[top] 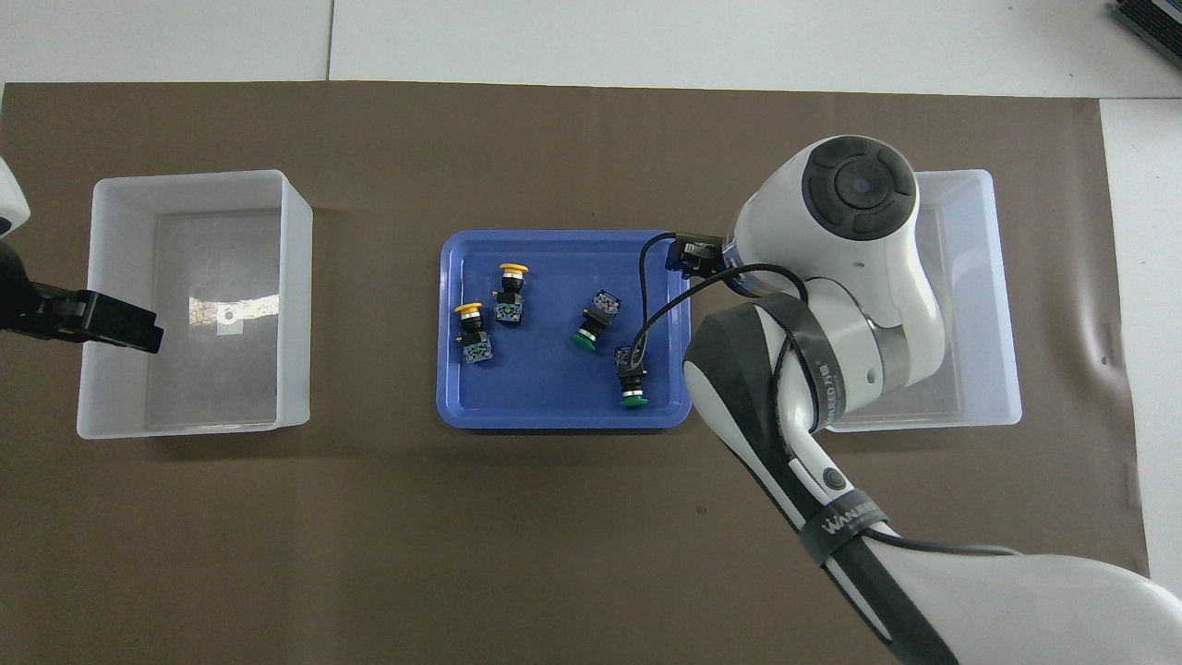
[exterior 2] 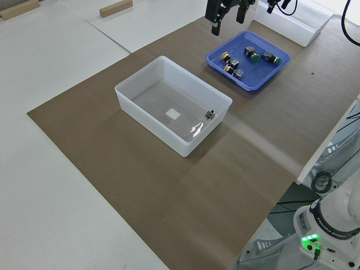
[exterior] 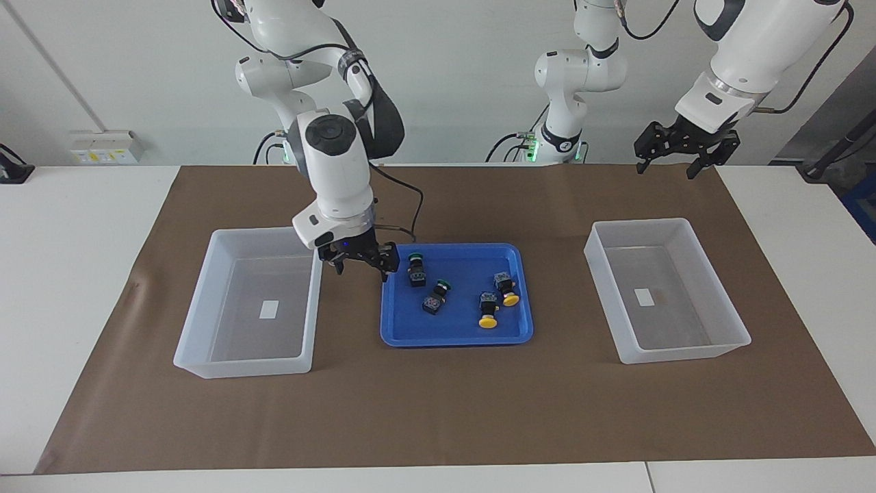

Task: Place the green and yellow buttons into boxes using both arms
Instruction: 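Reach the right gripper into the blue tray and grasp a green button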

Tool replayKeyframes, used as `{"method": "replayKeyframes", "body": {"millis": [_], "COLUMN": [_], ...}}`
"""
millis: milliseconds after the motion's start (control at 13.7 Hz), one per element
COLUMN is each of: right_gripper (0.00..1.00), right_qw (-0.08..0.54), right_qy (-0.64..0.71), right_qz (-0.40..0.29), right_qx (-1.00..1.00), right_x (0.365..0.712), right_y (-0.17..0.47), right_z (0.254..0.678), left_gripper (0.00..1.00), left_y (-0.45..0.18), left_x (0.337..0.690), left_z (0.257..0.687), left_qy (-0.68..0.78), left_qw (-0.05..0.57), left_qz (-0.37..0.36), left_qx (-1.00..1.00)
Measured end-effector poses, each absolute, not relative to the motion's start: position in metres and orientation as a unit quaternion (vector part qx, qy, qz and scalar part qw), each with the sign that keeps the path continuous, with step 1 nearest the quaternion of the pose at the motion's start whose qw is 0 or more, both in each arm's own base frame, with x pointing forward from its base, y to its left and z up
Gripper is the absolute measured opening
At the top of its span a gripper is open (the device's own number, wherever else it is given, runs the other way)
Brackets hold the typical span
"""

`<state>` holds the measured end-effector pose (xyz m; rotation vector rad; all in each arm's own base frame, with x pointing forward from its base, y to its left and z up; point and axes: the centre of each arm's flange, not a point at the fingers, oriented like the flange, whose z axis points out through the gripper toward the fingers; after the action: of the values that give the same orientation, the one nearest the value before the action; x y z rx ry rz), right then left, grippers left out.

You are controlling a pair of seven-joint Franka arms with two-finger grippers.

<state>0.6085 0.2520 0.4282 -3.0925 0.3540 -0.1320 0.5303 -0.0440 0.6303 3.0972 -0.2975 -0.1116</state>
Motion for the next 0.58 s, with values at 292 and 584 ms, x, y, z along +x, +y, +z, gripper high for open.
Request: {"method": "replayKeyframes", "body": {"millis": [292, 584], "right_gripper": [1.0, 1.0], "right_qw": [0.024, 0.023], "right_qy": [0.103, 0.08], "right_qz": [-0.054, -0.055], "right_qx": [-0.993, -0.995], "right_x": [0.601, 0.601], "right_y": [0.3, 0.335], "right_z": [0.397, 0.346], "left_gripper": [1.0, 1.0], "left_y": [-0.044, -0.044], "left_x": [0.53, 0.53], "left_z": [0.63, 0.63], "left_qy": [-0.096, -0.096], "left_qw": [0.014, 0.014], "left_qz": [-0.036, -0.036], "left_qx": [0.995, 0.995]}}
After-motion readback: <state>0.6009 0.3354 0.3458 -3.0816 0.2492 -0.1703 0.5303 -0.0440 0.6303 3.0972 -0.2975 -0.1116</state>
